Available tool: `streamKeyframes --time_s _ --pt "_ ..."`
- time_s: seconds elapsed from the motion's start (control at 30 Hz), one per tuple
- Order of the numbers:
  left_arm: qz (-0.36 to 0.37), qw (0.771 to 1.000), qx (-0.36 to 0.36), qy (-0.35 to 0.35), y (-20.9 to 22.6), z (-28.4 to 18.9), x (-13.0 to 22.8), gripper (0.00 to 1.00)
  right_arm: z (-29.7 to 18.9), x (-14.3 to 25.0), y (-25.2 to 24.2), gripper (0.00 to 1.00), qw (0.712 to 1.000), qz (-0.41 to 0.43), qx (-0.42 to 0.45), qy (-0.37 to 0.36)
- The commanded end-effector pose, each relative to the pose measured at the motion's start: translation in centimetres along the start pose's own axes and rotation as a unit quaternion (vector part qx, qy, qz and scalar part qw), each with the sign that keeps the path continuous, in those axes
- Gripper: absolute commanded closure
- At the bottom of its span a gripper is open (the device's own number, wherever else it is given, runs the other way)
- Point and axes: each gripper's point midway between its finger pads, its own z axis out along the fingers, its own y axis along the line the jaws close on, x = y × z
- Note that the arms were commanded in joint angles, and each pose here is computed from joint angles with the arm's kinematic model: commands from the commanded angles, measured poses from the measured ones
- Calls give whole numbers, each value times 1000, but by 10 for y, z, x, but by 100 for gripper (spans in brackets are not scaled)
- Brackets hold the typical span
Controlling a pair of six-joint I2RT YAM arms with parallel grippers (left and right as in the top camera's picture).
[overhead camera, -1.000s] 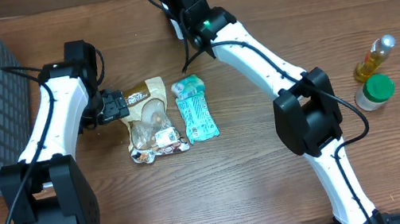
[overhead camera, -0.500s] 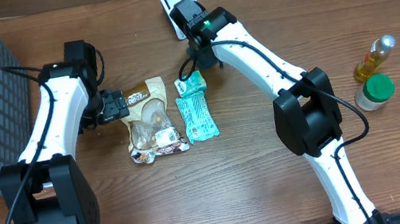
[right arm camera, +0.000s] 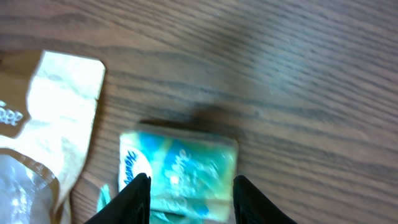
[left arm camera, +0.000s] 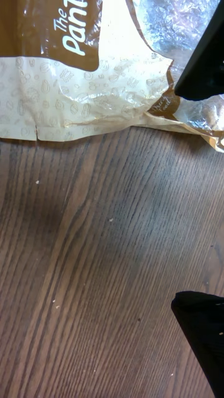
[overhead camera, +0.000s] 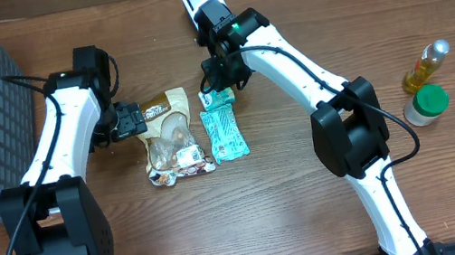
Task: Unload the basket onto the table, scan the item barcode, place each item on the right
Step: 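Hold the Kleenex pack in front of the white scanner, then carry the pack right and set it on the table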
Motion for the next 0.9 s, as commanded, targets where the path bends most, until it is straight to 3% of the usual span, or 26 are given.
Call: streamKeyframes --time_s 0.0,0.2,0.23,0.3,0.4,0.87 --pt "7 1000 -3 -6 1 -1 -5 1 14 8 -3 60 1000 1 13 7" --pt "7 1000 -3 -5 1 -1 -5 0 38 15 -42 55 996 10 87 -3" --pt "7 1000 -4 -5 1 -1 -5 0 39 18 -45 56 996 12 89 3" --pt "7 1000 -3 -6 1 -1 -5 0 37 27 -57 68 994 21 102 22" --pt "7 1000 -3 -6 1 -1 -5 1 22 30 -86 70 987 73 140 25" --pt "7 1000 -3 -5 1 -1 -5 0 -20 71 -167 58 965 180 164 96"
